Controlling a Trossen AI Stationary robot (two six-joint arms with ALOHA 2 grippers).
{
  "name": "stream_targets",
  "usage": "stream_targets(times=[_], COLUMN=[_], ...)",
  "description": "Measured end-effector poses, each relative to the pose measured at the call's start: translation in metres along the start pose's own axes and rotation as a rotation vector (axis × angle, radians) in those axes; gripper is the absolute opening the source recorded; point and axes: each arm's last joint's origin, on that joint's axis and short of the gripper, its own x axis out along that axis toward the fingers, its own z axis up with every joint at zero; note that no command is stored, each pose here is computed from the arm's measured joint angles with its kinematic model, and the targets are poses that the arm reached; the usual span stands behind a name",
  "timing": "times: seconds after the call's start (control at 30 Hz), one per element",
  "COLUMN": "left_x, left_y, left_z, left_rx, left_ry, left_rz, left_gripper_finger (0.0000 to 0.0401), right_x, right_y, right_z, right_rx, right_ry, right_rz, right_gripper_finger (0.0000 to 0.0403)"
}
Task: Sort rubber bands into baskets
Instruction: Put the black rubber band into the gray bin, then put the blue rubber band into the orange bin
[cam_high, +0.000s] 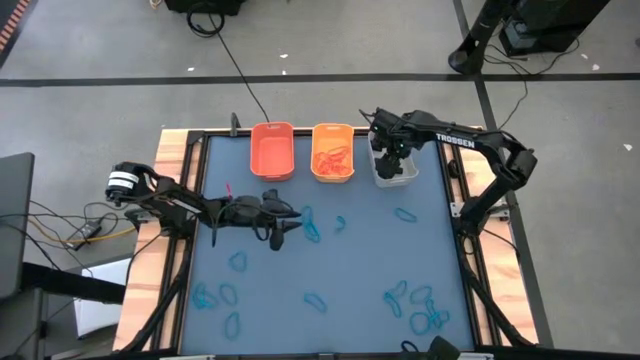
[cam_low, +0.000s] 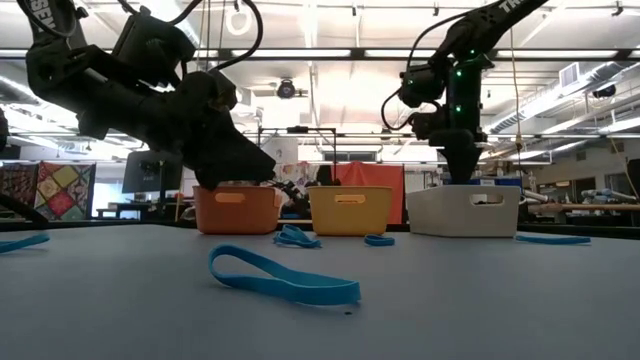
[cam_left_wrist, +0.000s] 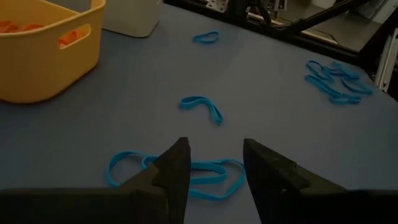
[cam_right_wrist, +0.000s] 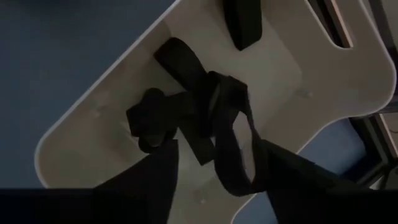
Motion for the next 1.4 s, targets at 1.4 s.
stream_targets(times=[1.4], left_x=[0.000], left_y=[0.002], left_z=[-0.001], left_rx=[0.128], left_ry=[-0.008], left_rz=[0.075], left_gripper_finger=[0.0151], right_x=[-0.027], right_y=[0.058], right_z=[-0.133], right_rx=[0.126], right_ry=[-0.019], right_rz=[0.174], right_gripper_finger=[0.0201])
